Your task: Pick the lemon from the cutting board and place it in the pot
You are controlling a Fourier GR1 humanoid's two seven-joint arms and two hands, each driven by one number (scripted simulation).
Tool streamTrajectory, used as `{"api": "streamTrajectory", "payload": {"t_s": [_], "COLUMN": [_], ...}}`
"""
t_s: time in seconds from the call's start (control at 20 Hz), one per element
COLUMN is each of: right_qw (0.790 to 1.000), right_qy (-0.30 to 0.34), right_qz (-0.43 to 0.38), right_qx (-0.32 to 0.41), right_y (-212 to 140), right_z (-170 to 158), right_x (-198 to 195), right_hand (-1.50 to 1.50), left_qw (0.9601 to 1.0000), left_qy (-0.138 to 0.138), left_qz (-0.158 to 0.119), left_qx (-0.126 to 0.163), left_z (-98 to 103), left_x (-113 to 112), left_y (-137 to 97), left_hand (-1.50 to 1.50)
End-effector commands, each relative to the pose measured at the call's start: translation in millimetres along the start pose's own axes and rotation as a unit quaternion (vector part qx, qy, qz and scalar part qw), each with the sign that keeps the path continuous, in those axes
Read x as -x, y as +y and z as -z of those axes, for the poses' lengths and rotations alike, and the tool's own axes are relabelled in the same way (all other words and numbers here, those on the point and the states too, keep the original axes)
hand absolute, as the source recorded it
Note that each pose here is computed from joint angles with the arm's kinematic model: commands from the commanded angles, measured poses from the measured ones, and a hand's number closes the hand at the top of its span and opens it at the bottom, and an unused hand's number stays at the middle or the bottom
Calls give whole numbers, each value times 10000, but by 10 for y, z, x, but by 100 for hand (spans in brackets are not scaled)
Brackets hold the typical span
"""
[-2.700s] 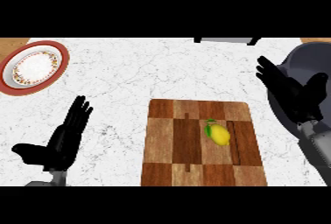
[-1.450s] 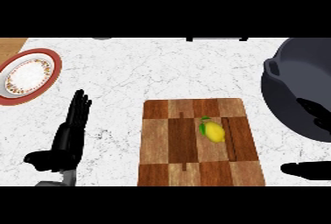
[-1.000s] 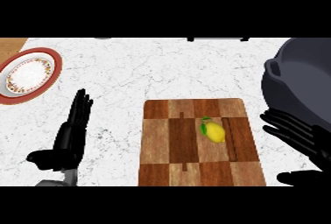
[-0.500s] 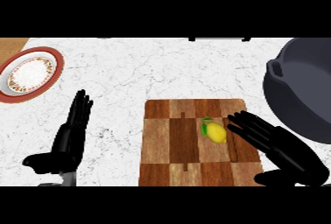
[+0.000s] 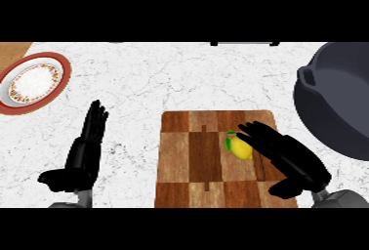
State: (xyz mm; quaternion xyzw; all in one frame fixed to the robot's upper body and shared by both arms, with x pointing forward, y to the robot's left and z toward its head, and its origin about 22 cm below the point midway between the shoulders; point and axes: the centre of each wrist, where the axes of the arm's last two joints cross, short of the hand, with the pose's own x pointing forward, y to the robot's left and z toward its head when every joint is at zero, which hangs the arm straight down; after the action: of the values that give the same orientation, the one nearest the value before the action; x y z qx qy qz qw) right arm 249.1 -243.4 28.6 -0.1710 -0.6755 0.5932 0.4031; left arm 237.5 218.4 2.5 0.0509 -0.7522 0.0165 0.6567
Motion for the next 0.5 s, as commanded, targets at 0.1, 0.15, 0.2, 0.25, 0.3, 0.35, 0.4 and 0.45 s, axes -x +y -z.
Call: {"api": "streamTrajectory", "payload": {"t_s": [0.1,0.15,0.2,0.25,0.3,0.35,0.4,0.45], "right_qw": [10000,9999,10000,9998,9999,9999,9999,9999], "right_qy": [5,17,36,96,41,57,47,89], "right_qz": [-87,-120,-75,-136,-95,-144,-131,-113], "right_qx": [-22,-35,5,-85,3,-23,-15,-80], "right_y": [283,347,212,294,218,339,374,322], "right_z": [133,72,141,40,197,267,128,158], "right_x": [9,43,48,76,108,172,137,79], "right_hand": [-150,-150,-150,-150,-150,-150,-150,-150], "left_qw": [10000,10000,10000,10000,10000,10000,10000,10000], "left_qy": [-2,-3,48,24,25,-24,39,1], "left_qz": [4,-76,18,-10,-41,30,5,-24], "left_qx": [17,-23,12,66,50,36,-25,22], "left_z": [51,64,111,77,157,137,111,-119], "left_x": [-102,-46,119,-185,-126,78,-184,-63], "left_y": [166,13,109,145,8,-80,-34,-97], "left_hand": [0,0,0,0,0,0,0,0]}}
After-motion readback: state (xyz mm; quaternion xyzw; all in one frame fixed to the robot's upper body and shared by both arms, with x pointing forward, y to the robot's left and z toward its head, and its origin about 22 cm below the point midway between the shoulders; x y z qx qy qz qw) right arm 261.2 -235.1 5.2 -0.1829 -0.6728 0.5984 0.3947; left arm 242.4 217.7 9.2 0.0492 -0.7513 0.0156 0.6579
